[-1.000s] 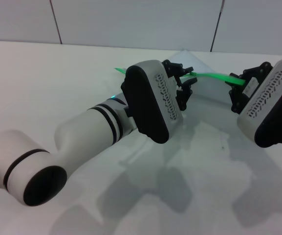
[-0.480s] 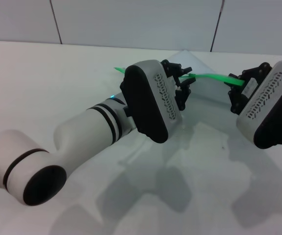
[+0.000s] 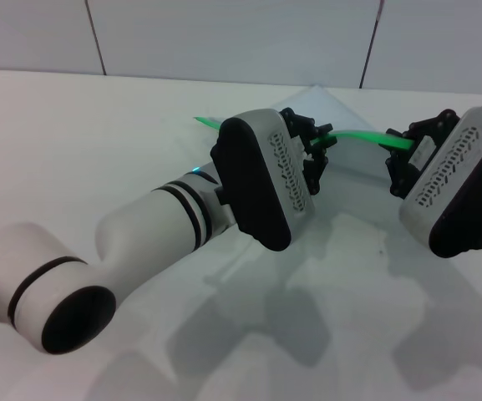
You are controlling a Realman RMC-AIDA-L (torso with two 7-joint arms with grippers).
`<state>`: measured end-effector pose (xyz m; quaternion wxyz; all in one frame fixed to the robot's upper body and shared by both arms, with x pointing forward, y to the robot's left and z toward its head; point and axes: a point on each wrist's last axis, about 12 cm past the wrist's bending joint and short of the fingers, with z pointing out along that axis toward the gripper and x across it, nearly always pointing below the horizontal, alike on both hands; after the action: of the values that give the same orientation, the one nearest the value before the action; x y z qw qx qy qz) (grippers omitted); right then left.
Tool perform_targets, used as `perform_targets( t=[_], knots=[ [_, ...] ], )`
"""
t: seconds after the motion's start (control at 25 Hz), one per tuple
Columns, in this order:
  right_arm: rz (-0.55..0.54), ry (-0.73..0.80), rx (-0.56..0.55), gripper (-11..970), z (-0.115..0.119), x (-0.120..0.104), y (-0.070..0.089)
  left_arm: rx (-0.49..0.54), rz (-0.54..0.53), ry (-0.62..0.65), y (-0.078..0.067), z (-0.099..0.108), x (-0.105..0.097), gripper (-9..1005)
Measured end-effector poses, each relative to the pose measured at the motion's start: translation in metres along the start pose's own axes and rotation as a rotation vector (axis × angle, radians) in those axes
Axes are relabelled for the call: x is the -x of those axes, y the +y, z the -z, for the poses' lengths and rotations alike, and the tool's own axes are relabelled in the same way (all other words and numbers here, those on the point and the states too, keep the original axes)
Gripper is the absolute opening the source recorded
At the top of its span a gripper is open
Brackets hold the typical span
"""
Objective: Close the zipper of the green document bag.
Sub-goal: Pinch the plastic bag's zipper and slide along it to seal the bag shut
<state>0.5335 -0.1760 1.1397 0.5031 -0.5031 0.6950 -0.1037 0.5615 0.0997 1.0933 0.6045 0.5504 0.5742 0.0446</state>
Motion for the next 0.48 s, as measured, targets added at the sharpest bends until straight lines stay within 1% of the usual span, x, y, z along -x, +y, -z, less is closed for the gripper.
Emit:
perform_targets(
  t=[0.08, 0.28, 0.48],
  knots=[
    [0.000, 0.000, 0.000, 48, -0.0001, -0.0001, 0.0001, 0.001, 0.003, 0.001, -0.0007, 0.0007, -0.0007, 154],
    [-0.001, -0.002, -0.005, 48, 0.0003, 0.0000, -0.0008, 0.002, 0.003, 0.002, -0.0013, 0.0011, -0.0011, 89],
    [-0.005, 0.000, -0.011, 49, 0.0005, -0.0014, -0.0024, 0.009, -0.002, 0.011, -0.0013, 0.0033, -0.0040, 73]
  ],
)
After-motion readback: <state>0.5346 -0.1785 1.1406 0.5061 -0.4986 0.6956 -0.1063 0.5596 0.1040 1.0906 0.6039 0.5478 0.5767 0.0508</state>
